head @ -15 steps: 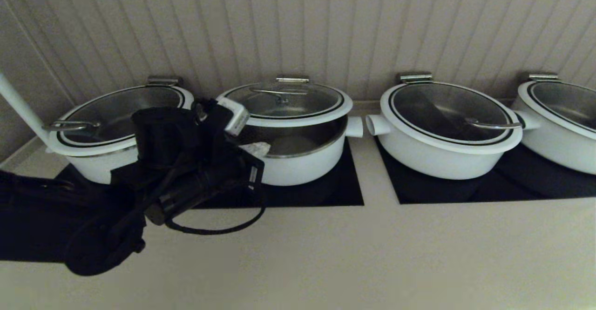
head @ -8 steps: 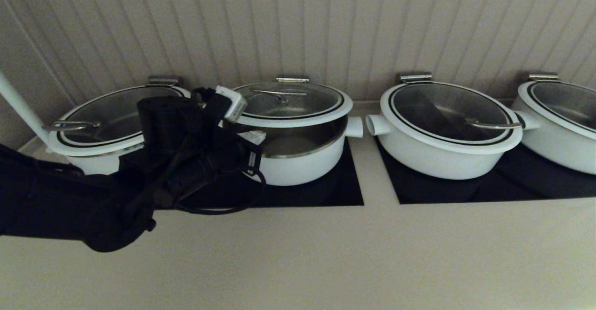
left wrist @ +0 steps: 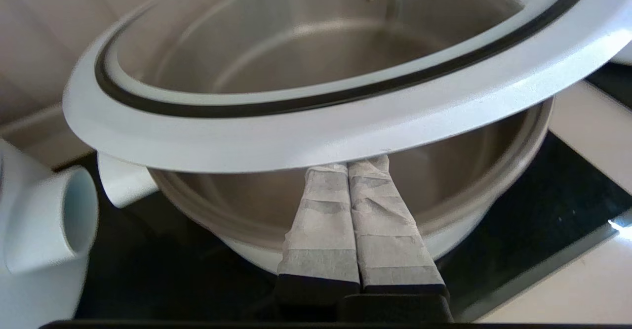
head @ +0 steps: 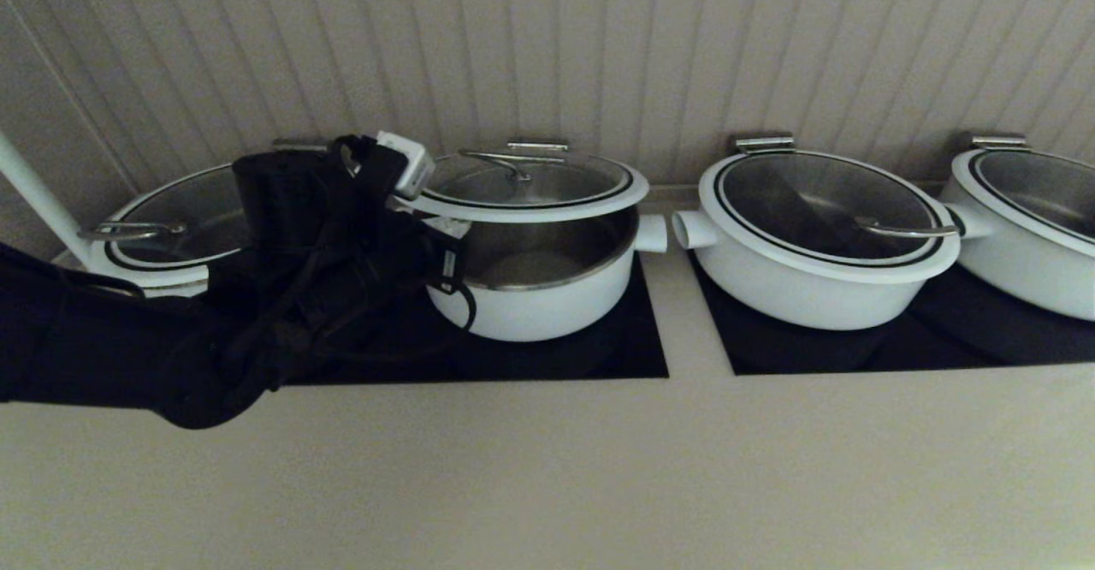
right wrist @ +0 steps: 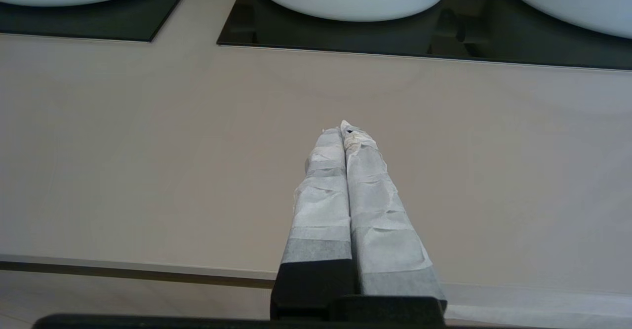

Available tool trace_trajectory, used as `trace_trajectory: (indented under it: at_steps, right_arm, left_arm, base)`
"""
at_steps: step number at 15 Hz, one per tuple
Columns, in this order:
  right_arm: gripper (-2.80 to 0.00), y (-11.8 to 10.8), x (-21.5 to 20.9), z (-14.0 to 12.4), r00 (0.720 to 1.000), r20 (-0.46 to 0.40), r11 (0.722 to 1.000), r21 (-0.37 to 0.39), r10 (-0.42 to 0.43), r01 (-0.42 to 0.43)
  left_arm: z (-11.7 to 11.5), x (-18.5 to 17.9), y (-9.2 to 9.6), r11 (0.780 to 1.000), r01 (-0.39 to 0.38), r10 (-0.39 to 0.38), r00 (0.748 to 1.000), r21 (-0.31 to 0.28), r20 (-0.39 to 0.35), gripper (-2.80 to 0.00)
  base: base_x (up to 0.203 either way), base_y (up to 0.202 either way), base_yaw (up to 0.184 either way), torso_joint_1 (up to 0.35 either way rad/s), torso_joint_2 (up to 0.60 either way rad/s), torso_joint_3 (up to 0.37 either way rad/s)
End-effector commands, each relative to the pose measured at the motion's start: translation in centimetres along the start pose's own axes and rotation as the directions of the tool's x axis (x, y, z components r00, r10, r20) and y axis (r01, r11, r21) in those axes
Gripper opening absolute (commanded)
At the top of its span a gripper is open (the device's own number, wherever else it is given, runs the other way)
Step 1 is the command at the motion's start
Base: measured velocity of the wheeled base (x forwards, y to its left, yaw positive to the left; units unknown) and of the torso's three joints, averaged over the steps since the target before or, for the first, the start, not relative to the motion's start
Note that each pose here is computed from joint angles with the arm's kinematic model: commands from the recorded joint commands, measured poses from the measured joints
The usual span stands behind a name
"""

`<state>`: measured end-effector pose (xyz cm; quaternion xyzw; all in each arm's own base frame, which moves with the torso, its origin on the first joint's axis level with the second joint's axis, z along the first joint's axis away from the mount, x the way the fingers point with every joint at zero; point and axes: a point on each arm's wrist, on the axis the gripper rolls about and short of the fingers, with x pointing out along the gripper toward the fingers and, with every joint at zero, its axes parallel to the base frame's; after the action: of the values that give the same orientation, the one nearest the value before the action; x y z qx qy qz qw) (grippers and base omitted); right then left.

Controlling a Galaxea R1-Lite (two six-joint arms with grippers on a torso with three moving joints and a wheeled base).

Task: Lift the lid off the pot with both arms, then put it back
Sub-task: Open the pot lid completely

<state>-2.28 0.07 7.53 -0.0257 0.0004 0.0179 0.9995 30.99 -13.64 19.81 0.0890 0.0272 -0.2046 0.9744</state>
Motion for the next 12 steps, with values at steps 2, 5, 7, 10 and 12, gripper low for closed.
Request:
trace_trajectory:
  at_steps: [2, 5, 7, 10, 12]
  right_arm:
    - [-2.8, 0.0, 0.0, 0.0, 1.0, -0.001, 1.0, -0.001, 0.001, -0.001]
    - [-2.8, 0.0, 0.0, 0.0, 1.0, -0.001, 1.0, -0.002, 0.001, -0.001]
    - [-2.8, 0.0, 0.0, 0.0, 1.0, -0.001, 1.0, -0.001, 0.001, -0.001]
    - [-2.8, 0.0, 0.0, 0.0, 1.0, -0.001, 1.0, -0.002, 0.001, -0.001]
    - [-2.8, 0.0, 0.0, 0.0, 1.0, -0.001, 1.0, -0.001, 0.001, -0.001]
  left_arm:
    - [0.5, 0.6, 0.2, 1.0, -0.007, 0.007, 1.0, 0.001, 0.024, -2.8]
    - [1.2, 1.2, 0.3, 1.0, -0.012, 0.012, 0.999, 0.0, 0.052, -2.8]
    - [1.9, 1.5, 0.4, 1.0, -0.018, 0.017, 0.997, 0.005, 0.076, -2.8]
    - [3.0, 1.8, 0.8, 0.999, -0.033, 0.031, 0.993, 0.013, 0.117, -2.8]
    - [3.8, 1.8, 1.0, 0.999, -0.038, 0.036, 0.989, 0.012, 0.143, -2.8]
  base:
    - [0.0, 0.0, 0.0, 0.0, 0.0, 0.0]
    - [0.0, 0.0, 0.0, 0.0, 0.0, 0.0]
    - [0.0, 0.0, 0.0, 0.0, 0.0, 0.0]
    - [0.0, 0.0, 0.0, 0.0, 0.0, 0.0]
    - [0.0, 0.0, 0.0, 0.0, 0.0, 0.0]
